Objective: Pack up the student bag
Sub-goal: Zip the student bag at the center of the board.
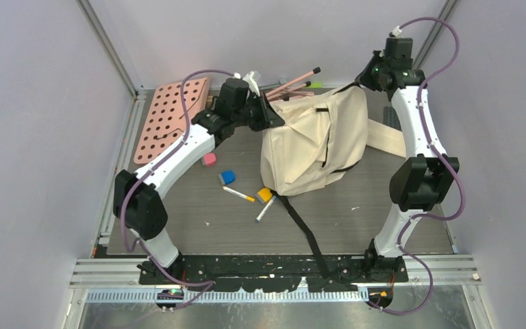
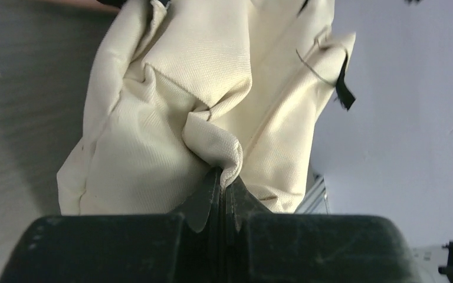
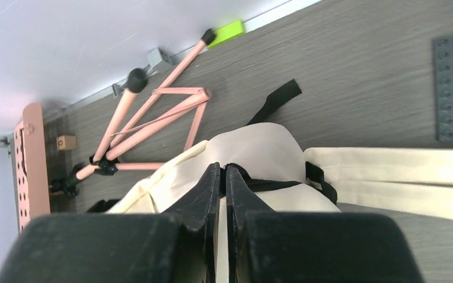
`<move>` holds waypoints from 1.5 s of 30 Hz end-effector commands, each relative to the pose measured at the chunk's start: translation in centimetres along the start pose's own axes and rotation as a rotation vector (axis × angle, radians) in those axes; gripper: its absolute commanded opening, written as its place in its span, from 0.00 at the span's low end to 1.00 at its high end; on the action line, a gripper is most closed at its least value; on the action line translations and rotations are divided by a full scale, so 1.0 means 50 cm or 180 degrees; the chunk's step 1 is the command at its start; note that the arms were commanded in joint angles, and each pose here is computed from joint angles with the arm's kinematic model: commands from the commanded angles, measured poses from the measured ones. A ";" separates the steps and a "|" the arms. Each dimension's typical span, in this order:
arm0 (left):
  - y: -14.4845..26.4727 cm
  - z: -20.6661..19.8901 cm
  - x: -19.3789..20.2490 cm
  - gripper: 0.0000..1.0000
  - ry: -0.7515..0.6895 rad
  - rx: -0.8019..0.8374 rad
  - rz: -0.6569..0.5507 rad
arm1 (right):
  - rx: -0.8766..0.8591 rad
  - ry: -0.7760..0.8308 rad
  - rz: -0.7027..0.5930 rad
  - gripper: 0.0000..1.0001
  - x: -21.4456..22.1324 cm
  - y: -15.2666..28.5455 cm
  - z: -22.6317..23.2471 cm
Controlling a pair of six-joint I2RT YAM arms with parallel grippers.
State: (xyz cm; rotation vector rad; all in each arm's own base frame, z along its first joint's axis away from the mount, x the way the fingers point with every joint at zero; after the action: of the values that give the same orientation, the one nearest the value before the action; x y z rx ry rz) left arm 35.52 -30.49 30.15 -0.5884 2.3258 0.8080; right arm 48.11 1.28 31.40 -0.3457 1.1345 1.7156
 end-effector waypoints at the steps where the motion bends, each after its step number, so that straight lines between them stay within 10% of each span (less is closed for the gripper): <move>1: 0.090 -0.054 0.041 0.02 -0.0065 0.0351 0.0295 | -0.0580 0.0394 -0.0403 0.01 -0.027 0.020 0.138; 10: 0.159 -0.017 0.087 0.65 -0.0231 -0.0109 0.0851 | -0.0941 0.0527 0.0113 0.01 0.119 -0.034 0.199; 15: 0.166 0.029 0.052 0.79 -0.0652 -0.0632 0.0820 | -0.1078 0.0538 0.0279 0.01 0.153 -0.047 0.203; 28: -0.081 0.038 -0.189 0.77 -0.0890 0.0186 -0.0083 | -0.1131 0.0595 0.0483 0.01 0.182 -0.052 0.193; 45: -0.259 0.120 -0.134 0.74 -0.0807 0.0781 0.0006 | -0.1136 0.0548 0.0637 0.01 0.203 -0.077 0.189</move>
State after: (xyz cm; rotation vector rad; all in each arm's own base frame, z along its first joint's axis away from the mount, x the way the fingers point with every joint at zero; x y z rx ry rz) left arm 50.05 -33.24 21.45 -0.3313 2.2222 0.7249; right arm 48.73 13.94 24.63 -0.5362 1.1193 2.0839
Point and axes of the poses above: each gripper's point midway between its finger pads, its own y axis back along the fingers, its own z axis along the line the jaws close on, x = y × z, the point moved 5 cm from there along y, back along the fingers, and after that the axes turned 7 degrees about -y, right-handed, at the moved point
